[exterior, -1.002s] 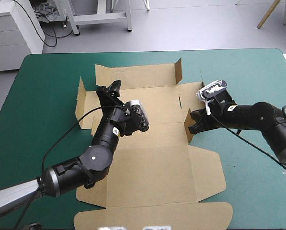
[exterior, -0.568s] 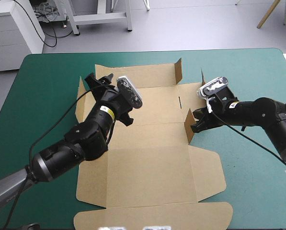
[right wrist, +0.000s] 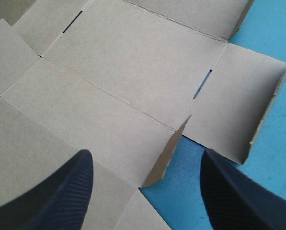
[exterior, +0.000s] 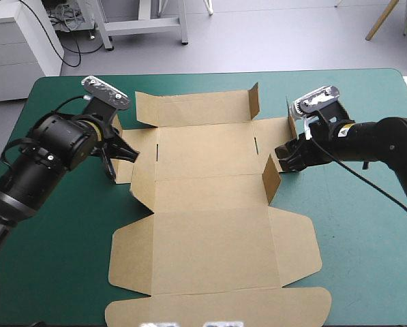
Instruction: Fold the box
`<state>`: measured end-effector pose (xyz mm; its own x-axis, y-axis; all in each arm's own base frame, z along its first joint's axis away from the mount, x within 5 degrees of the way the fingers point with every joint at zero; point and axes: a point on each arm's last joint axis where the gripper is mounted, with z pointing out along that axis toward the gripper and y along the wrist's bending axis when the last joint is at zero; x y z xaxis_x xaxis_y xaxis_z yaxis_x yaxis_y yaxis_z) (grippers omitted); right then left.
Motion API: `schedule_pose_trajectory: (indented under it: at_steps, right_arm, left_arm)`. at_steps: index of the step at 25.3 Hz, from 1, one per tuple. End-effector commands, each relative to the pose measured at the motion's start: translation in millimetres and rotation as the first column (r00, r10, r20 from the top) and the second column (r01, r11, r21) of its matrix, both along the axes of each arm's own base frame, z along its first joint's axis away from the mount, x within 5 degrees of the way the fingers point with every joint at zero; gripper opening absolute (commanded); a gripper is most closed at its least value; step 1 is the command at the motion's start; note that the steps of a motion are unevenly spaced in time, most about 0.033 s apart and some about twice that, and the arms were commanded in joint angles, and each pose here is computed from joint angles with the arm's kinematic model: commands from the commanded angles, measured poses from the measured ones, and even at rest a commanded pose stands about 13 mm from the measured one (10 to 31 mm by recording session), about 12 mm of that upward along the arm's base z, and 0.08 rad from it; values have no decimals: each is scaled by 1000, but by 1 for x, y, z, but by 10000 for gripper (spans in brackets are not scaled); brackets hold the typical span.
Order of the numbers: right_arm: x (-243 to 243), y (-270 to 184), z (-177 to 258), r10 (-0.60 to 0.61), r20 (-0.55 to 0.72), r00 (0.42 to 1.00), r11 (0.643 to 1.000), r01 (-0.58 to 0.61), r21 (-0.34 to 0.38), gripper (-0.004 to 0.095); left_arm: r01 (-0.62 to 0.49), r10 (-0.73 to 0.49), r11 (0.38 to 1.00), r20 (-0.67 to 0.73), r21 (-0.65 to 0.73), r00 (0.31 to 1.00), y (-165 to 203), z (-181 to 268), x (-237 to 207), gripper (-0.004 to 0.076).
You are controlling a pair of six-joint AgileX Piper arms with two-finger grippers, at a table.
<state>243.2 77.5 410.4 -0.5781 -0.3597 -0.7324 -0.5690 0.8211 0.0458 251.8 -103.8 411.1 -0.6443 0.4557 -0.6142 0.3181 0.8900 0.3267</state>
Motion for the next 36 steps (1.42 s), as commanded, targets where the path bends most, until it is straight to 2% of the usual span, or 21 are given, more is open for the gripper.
schedule_pose_trajectory:
  at_steps: [1,6,12,16,26,36]
  right_arm:
    - [-14,-9,37,-65,53,996,997,67,-36,610]
    - [-25,-13,65,-100,72,992,995,101,-19,610]
    - [-21,-13,62,-122,42,992,992,123,-6,609]
    - [-8,-8,53,-125,-8,992,992,125,3,609]
    - [53,7,-1,-130,-222,966,991,133,-6,609]
    - [100,26,-67,-107,-422,900,994,113,-11,607]
  left_arm:
    - [-96,100,991,45,-98,994,32,22,-6,-9]
    - [-214,224,968,64,-134,972,70,35,-23,-9]
    - [-224,229,971,56,-88,972,75,37,-30,-10]
    - [-269,275,959,73,-86,959,80,38,-29,-10]
    - [-284,290,955,78,-83,954,81,38,-29,-10]
    - [-282,289,956,82,-84,954,81,39,-29,-10]
